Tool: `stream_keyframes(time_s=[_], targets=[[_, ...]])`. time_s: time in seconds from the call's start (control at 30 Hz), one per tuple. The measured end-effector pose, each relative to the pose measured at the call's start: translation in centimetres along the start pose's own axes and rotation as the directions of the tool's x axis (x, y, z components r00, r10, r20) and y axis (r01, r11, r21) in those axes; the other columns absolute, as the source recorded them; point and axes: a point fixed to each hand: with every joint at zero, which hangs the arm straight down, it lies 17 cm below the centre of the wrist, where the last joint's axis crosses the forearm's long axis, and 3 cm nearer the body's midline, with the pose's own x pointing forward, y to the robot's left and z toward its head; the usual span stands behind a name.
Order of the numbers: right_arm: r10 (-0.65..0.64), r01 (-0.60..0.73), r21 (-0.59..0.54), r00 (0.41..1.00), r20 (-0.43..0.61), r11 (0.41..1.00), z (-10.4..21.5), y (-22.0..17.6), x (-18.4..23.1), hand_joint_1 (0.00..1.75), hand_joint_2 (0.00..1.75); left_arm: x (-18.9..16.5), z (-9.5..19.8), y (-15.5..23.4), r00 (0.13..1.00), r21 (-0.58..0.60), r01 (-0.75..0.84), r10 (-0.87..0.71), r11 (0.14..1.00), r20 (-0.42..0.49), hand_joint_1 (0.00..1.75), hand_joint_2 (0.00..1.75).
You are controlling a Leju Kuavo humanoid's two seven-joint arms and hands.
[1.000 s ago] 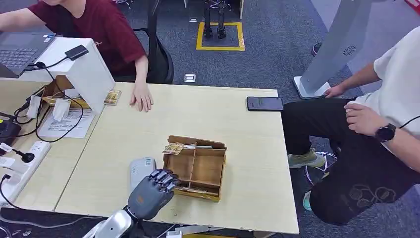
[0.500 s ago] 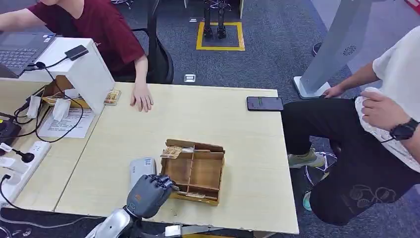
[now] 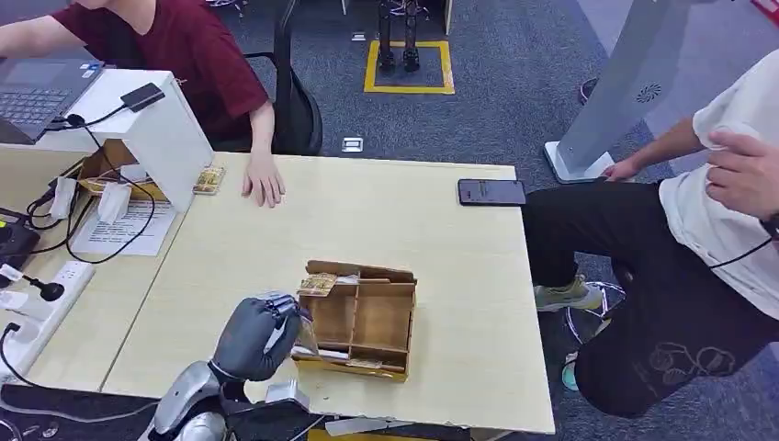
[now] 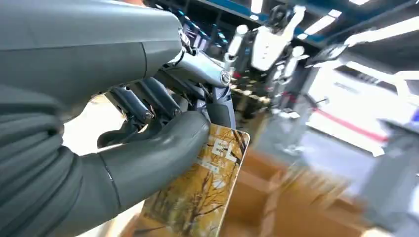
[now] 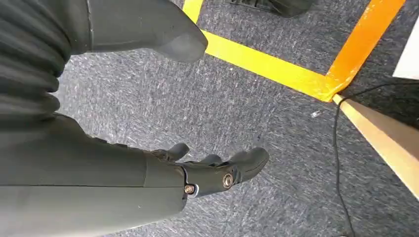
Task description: Pass the card to the sensor for recognition and then transmit it.
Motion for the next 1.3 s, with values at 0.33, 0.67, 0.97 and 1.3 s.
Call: stream_keyframes(time_s=[0.33,0.67,0.97,1.3], targets=[[0.000,0.000,0.004,1.000,-0.023,1.000,0.4,0.4,-0.9,0.00,1.75,-1.8,-3.2,10.4,0.995,0.210,0.099,-0.092,0.973,-0.046,1.75,1.75],[0.047,-0.047,0.027,0.999,-0.010,0.999,0.3,0.8,-0.5,0.00,1.75,-9.2,-3.0,16.2,0.916,0.279,0.361,-0.283,0.890,-0.284,1.75,1.75],[0.067,-0.068,0.031,0.997,0.023,0.997,-0.4,0.8,1.6,0.00,1.75,-20.7,-1.9,23.1,0.726,0.229,0.595,-0.393,0.771,-0.565,1.75,1.75],[0.067,-0.067,0.032,0.998,0.021,0.997,-0.4,0.8,1.6,0.00,1.75,-23.2,-0.7,22.8,0.691,0.183,0.597,-0.385,0.781,-0.612,1.75,1.75]])
